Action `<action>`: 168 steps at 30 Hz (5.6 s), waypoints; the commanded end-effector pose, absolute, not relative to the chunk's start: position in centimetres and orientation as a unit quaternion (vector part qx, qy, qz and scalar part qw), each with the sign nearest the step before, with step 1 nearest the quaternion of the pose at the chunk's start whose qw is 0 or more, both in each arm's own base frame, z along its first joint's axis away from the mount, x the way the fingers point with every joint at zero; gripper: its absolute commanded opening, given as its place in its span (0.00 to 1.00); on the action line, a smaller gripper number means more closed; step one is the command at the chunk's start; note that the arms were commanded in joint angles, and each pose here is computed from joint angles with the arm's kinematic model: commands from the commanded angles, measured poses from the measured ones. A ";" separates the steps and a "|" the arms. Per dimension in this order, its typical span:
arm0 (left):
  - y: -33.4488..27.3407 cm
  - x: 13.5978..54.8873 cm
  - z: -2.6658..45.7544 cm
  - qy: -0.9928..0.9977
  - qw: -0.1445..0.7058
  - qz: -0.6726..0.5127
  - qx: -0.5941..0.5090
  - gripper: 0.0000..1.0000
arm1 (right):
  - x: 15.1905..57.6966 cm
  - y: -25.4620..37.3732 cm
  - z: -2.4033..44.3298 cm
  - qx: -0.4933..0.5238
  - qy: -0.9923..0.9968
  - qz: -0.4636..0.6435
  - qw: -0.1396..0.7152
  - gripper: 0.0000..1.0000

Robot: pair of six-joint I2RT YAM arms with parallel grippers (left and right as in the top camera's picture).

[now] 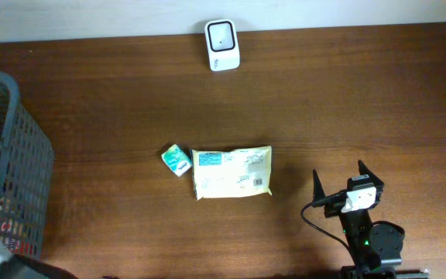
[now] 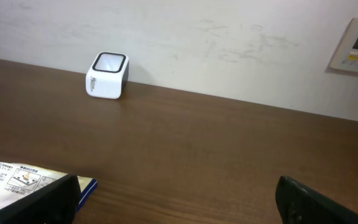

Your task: Scan the item barcode

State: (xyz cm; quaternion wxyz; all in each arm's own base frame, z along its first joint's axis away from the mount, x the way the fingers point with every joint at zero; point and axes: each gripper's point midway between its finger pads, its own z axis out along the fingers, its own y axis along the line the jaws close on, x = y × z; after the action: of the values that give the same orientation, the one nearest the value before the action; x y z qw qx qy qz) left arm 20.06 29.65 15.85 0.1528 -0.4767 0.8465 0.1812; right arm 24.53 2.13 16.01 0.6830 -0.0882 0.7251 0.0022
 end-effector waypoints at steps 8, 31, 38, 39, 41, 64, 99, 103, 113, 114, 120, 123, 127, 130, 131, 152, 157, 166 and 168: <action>32.0 21.7 7.5 0.896 0.079 0.162 -0.406 1.00 | 24.5 2.3 15.8 -0.086 0.727 0.008 0.682 0.99; 32.3 23.9 5.4 0.915 0.033 0.098 -0.391 0.00 | 24.5 2.3 15.8 -0.086 0.727 0.008 0.682 0.99; 33.8 26.2 18.6 0.892 0.183 0.145 -0.387 0.00 | 24.5 2.3 15.8 -0.086 0.727 0.008 0.682 0.99; 33.7 26.2 19.6 0.889 0.193 0.150 -0.386 0.00 | 24.5 2.3 15.8 -0.086 0.727 0.008 0.682 0.99; 33.1 26.6 20.8 0.888 0.217 0.139 -0.381 0.00 | 24.5 2.3 15.8 -0.086 0.727 0.008 0.682 0.99; -2.9 38.5 30.0 0.961 0.271 -0.024 -0.055 0.00 | 24.5 2.3 15.8 -0.087 0.727 0.008 0.682 0.99; 28.7 26.6 30.0 0.845 0.183 0.216 -0.453 0.99 | 24.5 2.3 15.8 -0.086 0.727 0.008 0.682 0.99; 30.7 24.4 24.2 0.884 0.118 0.185 -0.412 1.00 | 24.5 2.3 15.8 -0.086 0.727 0.008 0.682 0.99; 32.0 20.4 11.0 0.966 0.020 0.147 -0.211 0.92 | 24.5 2.3 15.8 -0.086 0.727 0.008 0.682 0.99; 32.1 20.5 10.3 0.969 0.017 0.146 -0.199 0.91 | 24.5 2.3 15.8 -0.086 0.727 0.008 0.682 0.99; 31.4 21.1 5.3 0.977 -0.007 0.090 -0.194 0.84 | 24.5 2.3 15.8 -0.087 0.726 0.008 0.682 0.99; 31.0 20.8 3.6 0.978 -0.026 0.073 -0.192 0.77 | 24.5 2.3 15.8 -0.086 0.727 0.008 0.682 0.99; 30.7 20.7 2.0 0.979 -0.039 0.060 -0.191 0.33 | 24.5 2.3 15.8 -0.086 0.727 0.008 0.682 0.99; 30.9 20.8 2.0 0.975 -0.034 0.064 -0.211 0.00 | 24.5 2.3 15.8 -0.086 0.727 0.008 0.682 0.99; 31.0 21.0 2.1 0.972 -0.031 0.066 -0.225 0.00 | 24.5 2.3 15.8 -0.086 0.727 0.008 0.682 0.99; 0.0 40.4 38.3 0.914 0.394 -0.099 0.010 0.00 | 24.5 2.3 15.8 -0.087 0.727 0.008 0.682 0.99; -19.0 42.0 27.0 0.936 0.264 -0.194 0.126 0.00 | 24.5 2.3 15.8 -0.086 0.727 0.008 0.682 0.99; -39.1 39.3 12.3 0.946 0.148 -0.258 0.128 0.00 | 24.5 2.3 15.8 -0.086 0.727 0.008 0.682 0.99; -41.2 37.8 11.5 0.945 0.139 -0.262 0.138 0.00 | 24.5 2.3 15.8 -0.087 0.727 0.008 0.682 0.99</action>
State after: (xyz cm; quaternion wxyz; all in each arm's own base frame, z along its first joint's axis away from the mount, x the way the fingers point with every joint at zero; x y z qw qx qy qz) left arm 39.26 -38.65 10.89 0.1436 0.1468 0.9487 -0.2404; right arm 24.52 2.13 16.03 0.6832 -0.0884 0.7248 0.0022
